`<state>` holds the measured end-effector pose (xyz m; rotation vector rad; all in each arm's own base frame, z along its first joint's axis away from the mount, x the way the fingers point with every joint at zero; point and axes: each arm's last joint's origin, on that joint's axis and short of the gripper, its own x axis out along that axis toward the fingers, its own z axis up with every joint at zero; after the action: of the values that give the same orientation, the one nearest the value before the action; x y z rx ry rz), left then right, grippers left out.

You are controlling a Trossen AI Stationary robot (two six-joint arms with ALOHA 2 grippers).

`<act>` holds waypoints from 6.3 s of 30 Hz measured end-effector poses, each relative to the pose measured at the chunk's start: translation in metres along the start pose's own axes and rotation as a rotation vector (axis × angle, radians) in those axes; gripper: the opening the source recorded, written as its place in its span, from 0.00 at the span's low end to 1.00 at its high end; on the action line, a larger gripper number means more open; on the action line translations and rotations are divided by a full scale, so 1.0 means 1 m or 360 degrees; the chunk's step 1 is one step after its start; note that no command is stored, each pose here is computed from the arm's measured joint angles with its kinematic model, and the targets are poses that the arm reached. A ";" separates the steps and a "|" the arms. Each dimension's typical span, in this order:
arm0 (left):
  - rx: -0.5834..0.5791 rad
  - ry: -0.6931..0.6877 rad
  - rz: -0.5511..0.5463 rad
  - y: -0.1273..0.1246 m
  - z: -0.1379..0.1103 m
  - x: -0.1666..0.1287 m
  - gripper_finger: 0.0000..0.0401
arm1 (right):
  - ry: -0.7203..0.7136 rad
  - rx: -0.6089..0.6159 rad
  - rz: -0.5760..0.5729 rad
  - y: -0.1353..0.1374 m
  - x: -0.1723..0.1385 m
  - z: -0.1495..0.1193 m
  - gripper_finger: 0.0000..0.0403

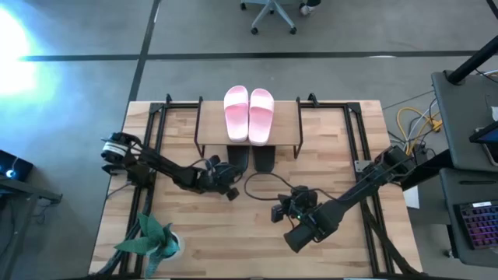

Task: Pick and place slides into the shelf
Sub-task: Adjust the black slide under the shelf, then return to Home Position

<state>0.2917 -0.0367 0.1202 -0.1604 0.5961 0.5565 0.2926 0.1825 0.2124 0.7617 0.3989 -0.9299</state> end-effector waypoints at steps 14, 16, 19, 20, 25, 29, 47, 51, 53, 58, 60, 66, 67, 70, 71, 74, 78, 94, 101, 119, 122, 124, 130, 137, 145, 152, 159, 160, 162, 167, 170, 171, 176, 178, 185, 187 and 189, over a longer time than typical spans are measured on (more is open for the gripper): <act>-0.0211 -0.0306 -0.1280 -0.014 0.069 -0.133 0.02 | 0.0320 -0.0376 0.0634 0.038 0.007 0.059 0.02; -0.0243 -0.0444 -0.1318 -0.003 0.081 -0.148 0.02 | 0.0311 -0.0454 0.0890 0.046 0.023 0.078 0.02; -0.0271 -0.0589 -0.1302 0.014 0.092 -0.160 0.02 | 0.0253 -0.0514 0.1041 0.047 0.048 0.102 0.02; -0.0273 -0.0611 -0.1292 0.019 0.092 -0.162 0.02 | 0.0256 -0.0527 0.1035 0.045 0.055 0.108 0.02; -0.0260 -0.0705 -0.1231 0.043 0.088 -0.165 0.02 | 0.0355 -0.0605 0.1078 0.027 0.080 0.135 0.02; -0.0343 -0.0734 -0.1225 0.065 0.072 -0.168 0.02 | 0.0358 -0.0637 0.1081 0.006 0.085 0.156 0.02; -0.0466 -0.0825 -0.0998 0.130 -0.001 -0.168 0.02 | 0.0116 -0.0472 0.0876 -0.116 0.067 0.196 0.02; -0.0464 -0.0813 -0.0991 0.137 -0.007 -0.175 0.02 | 0.0127 -0.0460 0.0608 -0.143 0.067 0.192 0.02; -0.0469 -0.0824 -0.0995 0.139 -0.010 -0.178 0.02 | 0.0092 -0.0326 0.0497 -0.151 0.061 0.195 0.02; -0.0538 -0.0899 -0.1025 0.143 -0.009 -0.184 0.02 | 0.0239 -0.0279 0.0933 -0.146 0.040 0.194 0.02; -0.0531 -0.0873 -0.1004 0.143 -0.011 -0.182 0.02 | 0.0306 -0.0332 0.1119 -0.143 0.032 0.193 0.02; -0.0588 -0.0740 -0.0976 0.141 -0.015 -0.175 0.02 | 0.0407 -0.0338 0.0869 -0.162 0.025 0.186 0.02; -0.0611 -0.0742 -0.0985 0.141 -0.014 -0.176 0.02 | 0.0448 -0.0243 0.0839 -0.164 0.023 0.185 0.02; -0.0621 -0.0753 -0.0992 0.141 -0.013 -0.177 0.02 | 0.0495 -0.0069 0.0840 -0.165 0.020 0.183 0.02; -0.0615 -0.0759 -0.0992 0.142 -0.013 -0.178 0.02 | 0.0491 -0.0077 0.0865 -0.164 0.019 0.182 0.02; -0.0592 -0.0801 -0.0995 0.143 -0.012 -0.181 0.02 | 0.0388 -0.0221 0.1039 -0.154 0.012 0.180 0.02; -0.0599 -0.0809 -0.1000 0.144 -0.012 -0.181 0.02 | 0.0152 -0.0243 0.1090 -0.149 0.007 0.171 0.02; -0.0625 -0.0832 -0.0932 0.145 -0.012 -0.181 0.02 | -0.0119 -0.0162 0.1595 -0.179 -0.005 0.122 0.02; -0.0622 -0.0828 -0.0937 0.145 -0.012 -0.180 0.02 | -0.0293 -0.0159 0.1721 -0.207 -0.010 0.121 0.02; -0.0429 -0.0692 -0.0922 0.142 -0.024 -0.171 0.02 | -0.0449 -0.0358 0.1794 -0.233 0.000 0.104 0.02; -0.0415 -0.0680 -0.0913 0.141 -0.027 -0.168 0.02 | -0.0474 -0.0464 0.1807 -0.233 0.001 0.103 0.02; -0.0409 -0.0662 -0.0906 0.140 -0.030 -0.165 0.02 | -0.0447 -0.0514 0.1810 -0.233 0.002 0.101 0.02; -0.0402 -0.0637 -0.0884 0.139 -0.035 -0.159 0.02 | -0.0438 -0.0619 0.1771 -0.234 0.004 0.098 0.02; -0.0362 -0.0652 -0.0807 0.140 -0.038 -0.155 0.02 | -0.0536 -0.0705 0.1848 -0.235 0.000 0.101 0.02; -0.0405 -0.0752 -0.0796 0.138 -0.042 -0.148 0.02 | -0.0490 -0.0707 0.1912 -0.238 -0.002 0.100 0.02; -0.0365 -0.0850 -0.0657 0.139 -0.042 -0.145 0.02 | -0.0483 -0.0708 0.1907 -0.238 -0.001 0.100 0.02; -0.0326 -0.0851 -0.0634 0.139 -0.042 -0.145 0.02 | -0.0441 -0.0752 0.1857 -0.239 0.002 0.097 0.02; -0.0322 -0.0849 -0.0632 0.139 -0.042 -0.145 0.02 | -0.0439 -0.0754 0.1855 -0.239 0.002 0.097 0.02; -0.0322 -0.0847 -0.0626 0.139 -0.042 -0.144 0.02 | -0.0433 -0.0765 0.1849 -0.239 0.002 0.096 0.02; -0.0325 -0.0852 -0.0621 0.139 -0.042 -0.145 0.02 | -0.0440 -0.0799 0.1840 -0.239 0.003 0.096 0.02; -0.0335 -0.0863 -0.0614 0.139 -0.041 -0.145 0.02 | -0.0453 -0.0827 0.1840 -0.239 0.003 0.096 0.02; -0.0339 -0.0869 -0.0602 0.140 -0.041 -0.145 0.02 | -0.0460 -0.0836 0.1840 -0.239 0.003 0.096 0.02; -0.0367 -0.0896 -0.0546 0.141 -0.040 -0.145 0.02 | -0.0464 -0.0834 0.1835 -0.239 0.003 0.096 0.02; -0.0368 -0.0898 -0.0547 0.141 -0.040 -0.145 0.02 | -0.0457 -0.0821 0.1837 -0.239 0.003 0.096 0.02; -0.0369 -0.0900 -0.0551 0.140 -0.040 -0.145 0.02 | -0.0408 -0.0751 0.1843 -0.239 0.003 0.096 0.02; -0.0369 -0.0901 -0.0552 0.140 -0.040 -0.145 0.02 | -0.0409 -0.0753 0.1843 -0.239 0.003 0.096 0.02; -0.0369 -0.0901 -0.0552 0.140 -0.040 -0.145 0.02 | -0.0410 -0.0752 0.1843 -0.239 0.003 0.096 0.02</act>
<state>0.0969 0.0043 0.1722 -0.3049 -0.0516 0.3082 0.0940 0.0220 0.1768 0.3149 -0.0879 0.1713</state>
